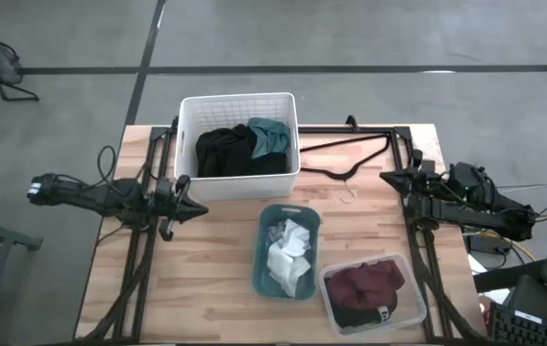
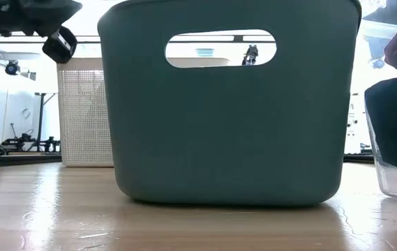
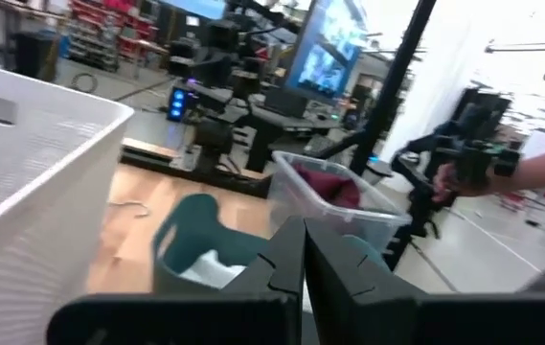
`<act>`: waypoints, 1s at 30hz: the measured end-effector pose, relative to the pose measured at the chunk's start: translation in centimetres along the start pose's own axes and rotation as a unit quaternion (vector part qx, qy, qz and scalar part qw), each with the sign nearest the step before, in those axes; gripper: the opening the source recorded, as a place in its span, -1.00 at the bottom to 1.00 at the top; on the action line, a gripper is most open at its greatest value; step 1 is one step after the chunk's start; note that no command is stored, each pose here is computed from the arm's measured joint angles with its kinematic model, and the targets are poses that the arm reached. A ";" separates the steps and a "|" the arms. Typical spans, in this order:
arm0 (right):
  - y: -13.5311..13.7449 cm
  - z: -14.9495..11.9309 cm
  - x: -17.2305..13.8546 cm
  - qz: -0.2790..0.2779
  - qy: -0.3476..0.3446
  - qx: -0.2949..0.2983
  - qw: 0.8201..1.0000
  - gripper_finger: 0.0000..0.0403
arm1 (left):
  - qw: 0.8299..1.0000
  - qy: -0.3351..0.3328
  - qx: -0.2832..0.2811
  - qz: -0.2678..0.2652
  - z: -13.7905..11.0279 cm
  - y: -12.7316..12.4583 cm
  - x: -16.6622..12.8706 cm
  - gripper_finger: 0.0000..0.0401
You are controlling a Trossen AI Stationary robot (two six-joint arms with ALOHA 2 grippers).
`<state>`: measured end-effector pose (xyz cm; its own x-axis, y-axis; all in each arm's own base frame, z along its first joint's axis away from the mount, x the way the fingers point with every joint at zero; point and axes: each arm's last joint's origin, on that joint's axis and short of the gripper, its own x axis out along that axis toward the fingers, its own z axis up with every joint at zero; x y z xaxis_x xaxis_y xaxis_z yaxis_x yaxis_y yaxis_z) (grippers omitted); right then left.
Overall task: Pick & Place Cloths
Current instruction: Return to Home Position
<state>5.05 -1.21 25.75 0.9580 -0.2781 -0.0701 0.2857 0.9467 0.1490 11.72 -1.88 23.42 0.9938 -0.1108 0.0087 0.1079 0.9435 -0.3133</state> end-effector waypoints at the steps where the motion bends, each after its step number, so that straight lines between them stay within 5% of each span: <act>1: 0.0 -0.1 0.1 -0.001 0.005 -0.002 1.000 -0.96 | 1.000 0.002 -0.001 -0.004 0.1 -0.2 0.0 -0.94; 10: -0.1 -0.7 1.1 -0.021 0.031 -0.019 0.999 -0.96 | 0.998 -0.012 0.009 0.066 -1.8 0.6 0.0 -0.94; 19: -0.2 -2.6 3.1 -0.022 -0.001 0.002 1.000 -0.96 | 0.996 -0.065 0.008 0.061 -3.6 1.3 -0.3 -0.94; 24: -0.1 -5.0 4.6 0.040 -0.027 0.025 0.999 -0.96 | 0.994 -0.072 0.009 0.078 -4.4 1.7 -0.5 -0.94; 30: -0.4 -7.5 5.4 0.048 -0.028 0.043 0.998 -0.96 | 0.994 -0.057 0.015 0.089 -5.5 2.1 -0.5 -0.94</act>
<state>9.94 -1.84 17.86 0.9803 -0.1974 0.0030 0.1912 0.9527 0.2361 11.32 -1.57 17.51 0.9936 0.0932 0.0637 -0.0708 0.9542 -0.2907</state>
